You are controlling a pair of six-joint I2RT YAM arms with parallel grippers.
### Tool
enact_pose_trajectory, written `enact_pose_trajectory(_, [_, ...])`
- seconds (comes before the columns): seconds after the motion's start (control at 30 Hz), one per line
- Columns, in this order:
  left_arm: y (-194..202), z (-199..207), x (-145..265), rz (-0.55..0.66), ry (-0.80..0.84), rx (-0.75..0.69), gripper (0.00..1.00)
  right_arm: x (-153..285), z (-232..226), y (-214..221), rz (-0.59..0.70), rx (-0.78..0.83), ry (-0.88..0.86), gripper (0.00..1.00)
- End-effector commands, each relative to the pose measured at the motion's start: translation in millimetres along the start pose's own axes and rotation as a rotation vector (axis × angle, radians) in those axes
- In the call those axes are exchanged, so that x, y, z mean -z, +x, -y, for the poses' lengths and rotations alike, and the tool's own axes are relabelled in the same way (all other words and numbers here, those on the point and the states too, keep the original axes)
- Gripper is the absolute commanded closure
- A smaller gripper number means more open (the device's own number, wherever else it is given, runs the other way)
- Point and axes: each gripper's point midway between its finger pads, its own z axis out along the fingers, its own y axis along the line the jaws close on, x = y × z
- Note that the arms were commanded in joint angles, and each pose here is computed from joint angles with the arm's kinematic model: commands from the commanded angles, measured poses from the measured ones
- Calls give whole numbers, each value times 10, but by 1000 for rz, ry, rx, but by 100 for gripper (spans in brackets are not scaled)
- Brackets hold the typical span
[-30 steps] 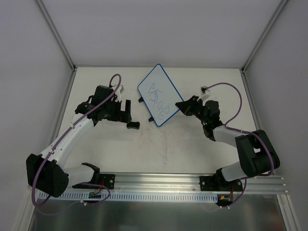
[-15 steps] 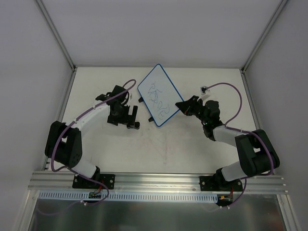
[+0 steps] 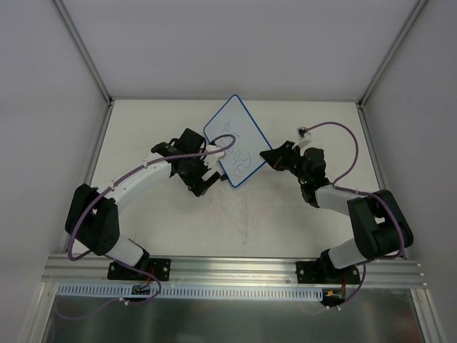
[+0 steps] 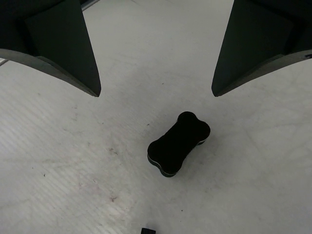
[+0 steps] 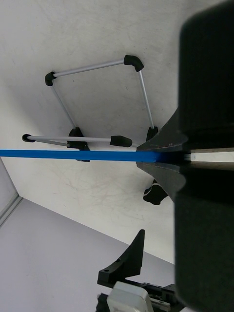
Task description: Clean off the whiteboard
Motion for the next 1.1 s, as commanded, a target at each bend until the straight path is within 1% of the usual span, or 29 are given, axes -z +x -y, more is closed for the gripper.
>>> enact_pose_trajectory(0.0, [-114, 34, 102, 79, 67, -254, 1, -52, -172, -178, 45, 62, -72, 100])
enact_pose_trajectory(0.03, [-73, 60, 67, 77, 93, -328, 1, -51, -172, -181, 46, 62, -71, 100])
enact_pose_trajectory(0.13, [-16, 212, -15, 108, 209, -444, 1, -48, -172, -184, 48, 64, -71, 100])
enact_pose_trajectory(0.17, [-27, 240, -25, 119, 232, -456, 1, -49, -168, -175, 45, 61, -70, 100])
enact_pose_trajectory(0.23, [-67, 225, -100, 113, 258, -441, 1, -52, -173, -177, 45, 59, -72, 100])
enact_pose_trajectory(0.27, [-31, 205, -205, 81, 270, -432, 1, -53, -181, -179, 44, 58, -75, 100])
enact_pose_trajectory(0.4, [-14, 30, -386, 36, 258, -399, 7, -62, -172, -175, 41, 54, -75, 100])
enact_pose_trajectory(0.57, [-104, -87, -455, 63, 267, -363, 9, -54, -176, -170, 40, 52, -76, 100])
enact_pose_trajectory(0.77, [-42, -188, -609, 12, 239, -360, 9, -76, -180, -163, 32, 46, -82, 100])
enact_pose_trajectory(0.83, [-8, -217, -673, -13, 233, -350, 11, -72, -174, -167, 34, 46, -80, 100])
enact_pose_trajectory(1.07, [38, -252, -729, -38, 216, -344, 12, -72, -168, -166, 33, 44, -79, 100])
